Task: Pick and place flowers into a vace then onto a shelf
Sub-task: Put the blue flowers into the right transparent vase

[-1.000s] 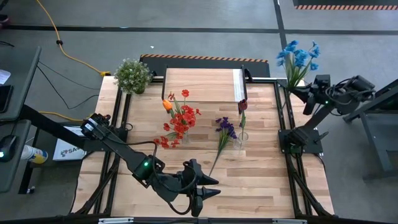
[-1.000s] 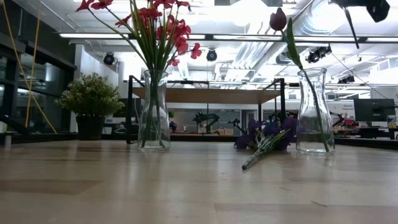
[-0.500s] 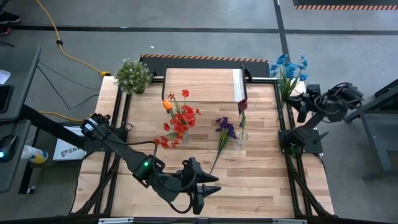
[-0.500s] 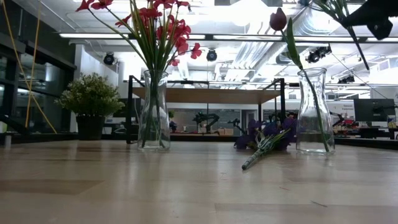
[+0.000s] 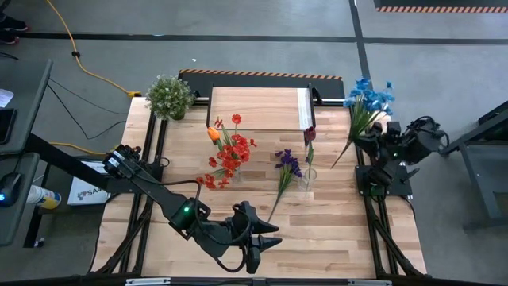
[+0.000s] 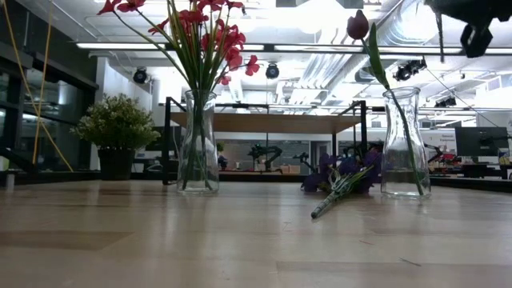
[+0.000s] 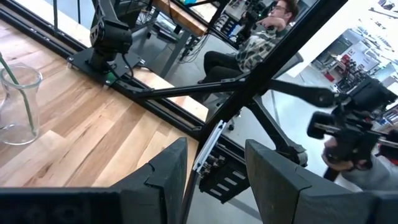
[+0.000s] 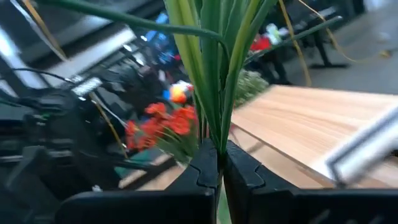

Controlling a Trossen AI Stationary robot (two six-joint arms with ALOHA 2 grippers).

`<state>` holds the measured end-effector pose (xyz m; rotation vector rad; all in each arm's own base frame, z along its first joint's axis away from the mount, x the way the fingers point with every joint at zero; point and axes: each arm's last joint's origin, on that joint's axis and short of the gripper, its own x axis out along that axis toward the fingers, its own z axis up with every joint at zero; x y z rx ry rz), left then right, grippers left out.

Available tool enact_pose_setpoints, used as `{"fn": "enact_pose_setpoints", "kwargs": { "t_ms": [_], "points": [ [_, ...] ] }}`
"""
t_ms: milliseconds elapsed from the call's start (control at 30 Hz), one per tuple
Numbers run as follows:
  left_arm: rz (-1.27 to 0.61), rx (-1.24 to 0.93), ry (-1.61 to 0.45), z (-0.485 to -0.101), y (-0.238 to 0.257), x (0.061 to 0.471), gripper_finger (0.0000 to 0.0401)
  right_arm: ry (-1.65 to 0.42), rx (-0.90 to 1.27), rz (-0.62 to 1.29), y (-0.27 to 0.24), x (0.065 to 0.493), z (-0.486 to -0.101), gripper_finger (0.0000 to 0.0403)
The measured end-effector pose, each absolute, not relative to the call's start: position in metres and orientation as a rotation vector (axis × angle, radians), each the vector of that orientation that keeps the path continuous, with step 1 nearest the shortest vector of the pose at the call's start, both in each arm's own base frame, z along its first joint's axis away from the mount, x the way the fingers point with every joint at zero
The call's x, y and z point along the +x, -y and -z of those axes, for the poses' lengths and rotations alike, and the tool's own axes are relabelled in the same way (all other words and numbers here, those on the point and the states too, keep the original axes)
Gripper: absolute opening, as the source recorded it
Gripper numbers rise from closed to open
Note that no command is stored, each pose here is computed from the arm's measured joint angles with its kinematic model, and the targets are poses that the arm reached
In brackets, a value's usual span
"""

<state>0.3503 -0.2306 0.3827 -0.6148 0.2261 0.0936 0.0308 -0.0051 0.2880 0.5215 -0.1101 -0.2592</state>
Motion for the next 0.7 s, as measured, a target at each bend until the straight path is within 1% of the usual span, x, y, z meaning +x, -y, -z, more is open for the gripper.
{"fn": "enact_pose_setpoints", "kwargs": {
  "t_ms": [200, 467, 700],
  "points": [
    [-0.094, -0.613, -0.228, -0.382, 0.231, 0.35, 0.0195, 0.226, 0.477, 0.211, -0.013, 0.049, -0.275, 0.0],
    [-0.096, -0.611, -0.231, -0.382, 0.23, 0.35, 0.0195, 0.256, 0.441, 0.288, -0.023, 0.063, -0.243, 0.0],
    [-0.097, -0.609, -0.233, -0.382, 0.23, 0.35, 0.0195, 0.246, 0.4, 0.328, -0.026, 0.066, -0.232, 0.0]
  ]
}}
